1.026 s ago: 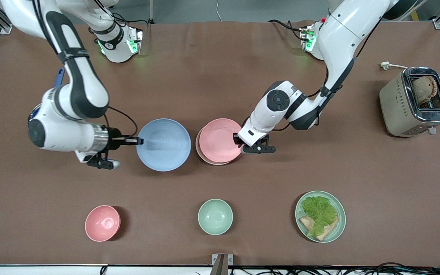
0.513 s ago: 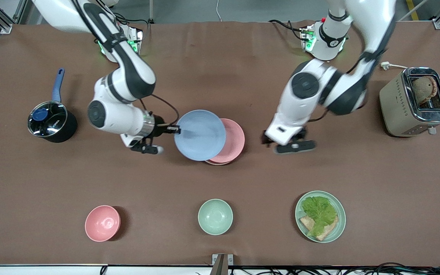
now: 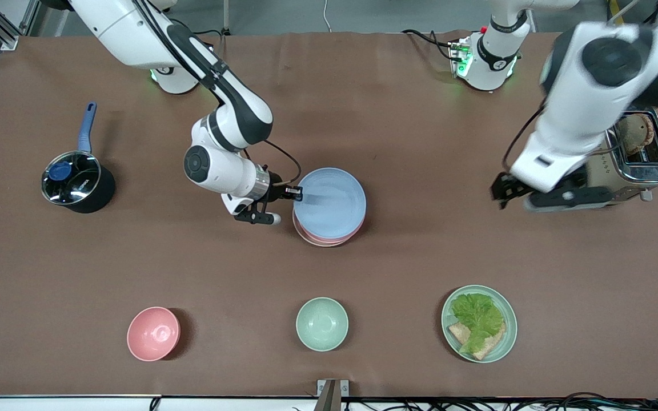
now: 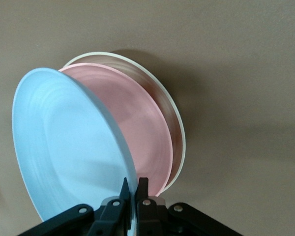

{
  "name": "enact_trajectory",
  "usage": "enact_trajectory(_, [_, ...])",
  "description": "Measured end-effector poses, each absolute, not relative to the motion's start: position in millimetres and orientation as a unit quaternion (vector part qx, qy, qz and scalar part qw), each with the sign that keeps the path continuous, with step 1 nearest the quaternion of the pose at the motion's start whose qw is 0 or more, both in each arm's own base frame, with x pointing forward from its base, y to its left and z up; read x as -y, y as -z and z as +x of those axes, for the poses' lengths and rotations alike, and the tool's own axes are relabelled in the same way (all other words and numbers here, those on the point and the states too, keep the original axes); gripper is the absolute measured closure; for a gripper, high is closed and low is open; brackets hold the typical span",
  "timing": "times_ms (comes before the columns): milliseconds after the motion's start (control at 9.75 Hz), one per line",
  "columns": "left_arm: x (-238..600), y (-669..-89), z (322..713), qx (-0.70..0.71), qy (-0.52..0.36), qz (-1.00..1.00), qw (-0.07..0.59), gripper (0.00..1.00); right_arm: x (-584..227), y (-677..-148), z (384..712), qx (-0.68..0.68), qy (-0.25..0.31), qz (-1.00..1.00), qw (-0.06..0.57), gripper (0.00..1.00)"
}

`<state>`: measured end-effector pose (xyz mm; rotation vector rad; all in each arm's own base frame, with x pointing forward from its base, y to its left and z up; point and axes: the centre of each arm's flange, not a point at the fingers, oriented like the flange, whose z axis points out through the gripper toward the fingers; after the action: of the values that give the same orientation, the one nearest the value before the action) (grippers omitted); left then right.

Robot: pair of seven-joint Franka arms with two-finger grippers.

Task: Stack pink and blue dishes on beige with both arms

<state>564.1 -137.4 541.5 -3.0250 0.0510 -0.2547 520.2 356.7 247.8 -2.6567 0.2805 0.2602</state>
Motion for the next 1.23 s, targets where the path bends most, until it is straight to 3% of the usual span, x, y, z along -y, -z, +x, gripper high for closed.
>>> enact_trajectory(308, [46,-618,526,-0.036,0.08,-0.996,-0.009,0.0,-353,-234,519,-0.099,-0.087,-0.967,0.218,0.94])
enact_trajectory(513, [39,-644,510,-0.036,0.095,-0.995,-0.011,0.0,-348,-222,516,-0.094,-0.086,-0.97,0.207,0.93])
enact_trajectory(615, [38,-657,509,-0.036,0.096,-0.995,-0.011,0.0,-345,-220,516,-0.097,-0.087,-0.97,0.206,0.83])
enact_trajectory(923, [28,-705,508,-0.026,0.052,-0.998,0.0,0.0,-341,-223,522,-0.101,-0.081,-0.97,0.208,0.38])
enact_trajectory(1128, [28,-711,516,-0.025,0.037,-0.999,0.009,0.0,-329,-264,535,-0.09,-0.068,-0.973,0.204,0.08])
enact_trajectory(1231, [30,-707,518,-0.026,0.027,-0.999,0.009,0.0,-305,-303,548,-0.081,-0.051,-0.978,0.186,0.0])
